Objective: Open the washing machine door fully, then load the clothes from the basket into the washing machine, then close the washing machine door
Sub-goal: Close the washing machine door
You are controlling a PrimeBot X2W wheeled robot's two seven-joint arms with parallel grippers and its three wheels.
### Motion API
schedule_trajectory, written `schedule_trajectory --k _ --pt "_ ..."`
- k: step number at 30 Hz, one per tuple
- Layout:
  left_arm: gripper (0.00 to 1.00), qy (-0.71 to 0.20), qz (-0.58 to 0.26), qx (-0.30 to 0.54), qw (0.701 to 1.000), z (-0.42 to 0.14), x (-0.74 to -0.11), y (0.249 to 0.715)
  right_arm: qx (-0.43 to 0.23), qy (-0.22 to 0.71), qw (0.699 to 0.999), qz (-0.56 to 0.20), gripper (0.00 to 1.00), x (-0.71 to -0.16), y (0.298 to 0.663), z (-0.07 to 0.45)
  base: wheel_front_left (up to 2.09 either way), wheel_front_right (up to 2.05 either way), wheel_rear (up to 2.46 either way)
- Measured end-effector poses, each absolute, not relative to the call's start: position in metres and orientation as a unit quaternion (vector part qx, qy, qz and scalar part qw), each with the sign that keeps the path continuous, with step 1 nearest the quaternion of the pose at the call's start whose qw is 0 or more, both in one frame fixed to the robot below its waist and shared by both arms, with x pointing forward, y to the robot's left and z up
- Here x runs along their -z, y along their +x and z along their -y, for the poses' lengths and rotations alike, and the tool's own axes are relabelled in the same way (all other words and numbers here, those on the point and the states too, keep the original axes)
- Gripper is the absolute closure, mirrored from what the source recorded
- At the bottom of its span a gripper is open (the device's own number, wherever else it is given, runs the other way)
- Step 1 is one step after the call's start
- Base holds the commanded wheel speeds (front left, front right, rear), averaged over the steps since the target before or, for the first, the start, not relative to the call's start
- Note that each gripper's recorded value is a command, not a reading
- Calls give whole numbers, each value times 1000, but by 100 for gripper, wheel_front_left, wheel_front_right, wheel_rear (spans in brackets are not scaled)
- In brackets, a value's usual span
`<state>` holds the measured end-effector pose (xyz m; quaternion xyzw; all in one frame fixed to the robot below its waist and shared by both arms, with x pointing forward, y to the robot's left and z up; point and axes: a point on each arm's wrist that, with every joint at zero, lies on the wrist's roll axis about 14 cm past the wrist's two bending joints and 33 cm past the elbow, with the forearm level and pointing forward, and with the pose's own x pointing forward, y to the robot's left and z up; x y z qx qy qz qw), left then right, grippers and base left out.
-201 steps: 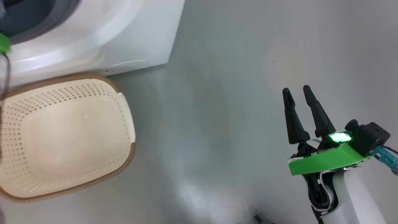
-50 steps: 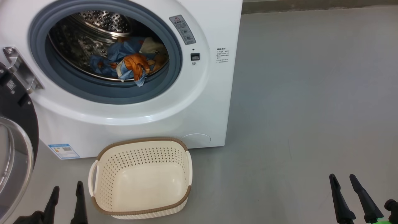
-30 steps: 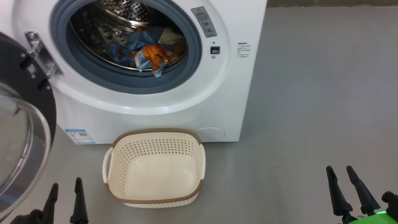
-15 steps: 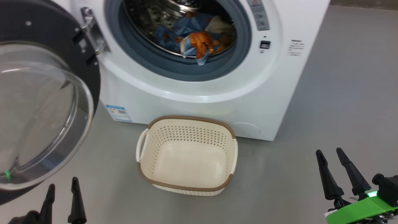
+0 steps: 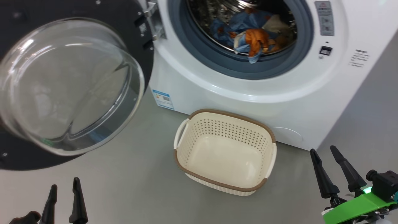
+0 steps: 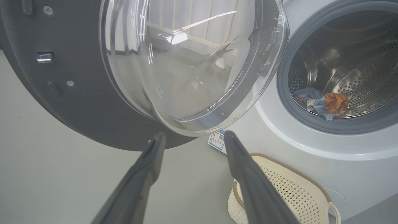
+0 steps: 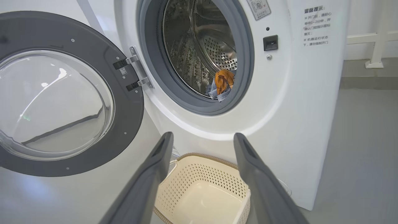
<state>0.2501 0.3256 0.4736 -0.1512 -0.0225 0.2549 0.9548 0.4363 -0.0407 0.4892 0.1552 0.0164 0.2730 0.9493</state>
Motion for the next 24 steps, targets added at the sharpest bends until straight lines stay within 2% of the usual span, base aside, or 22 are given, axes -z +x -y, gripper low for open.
schedule_trajectory --k 8,24 --pt "0 -154 33 -292 943 -340 -477 224 -313 156 937 -17 0 -492 439 9 0 0 0" --pt "0 -156 37 -312 937 -345 -478 211 -336 151 929 -24 0 -488 440 -6 0 0 0"
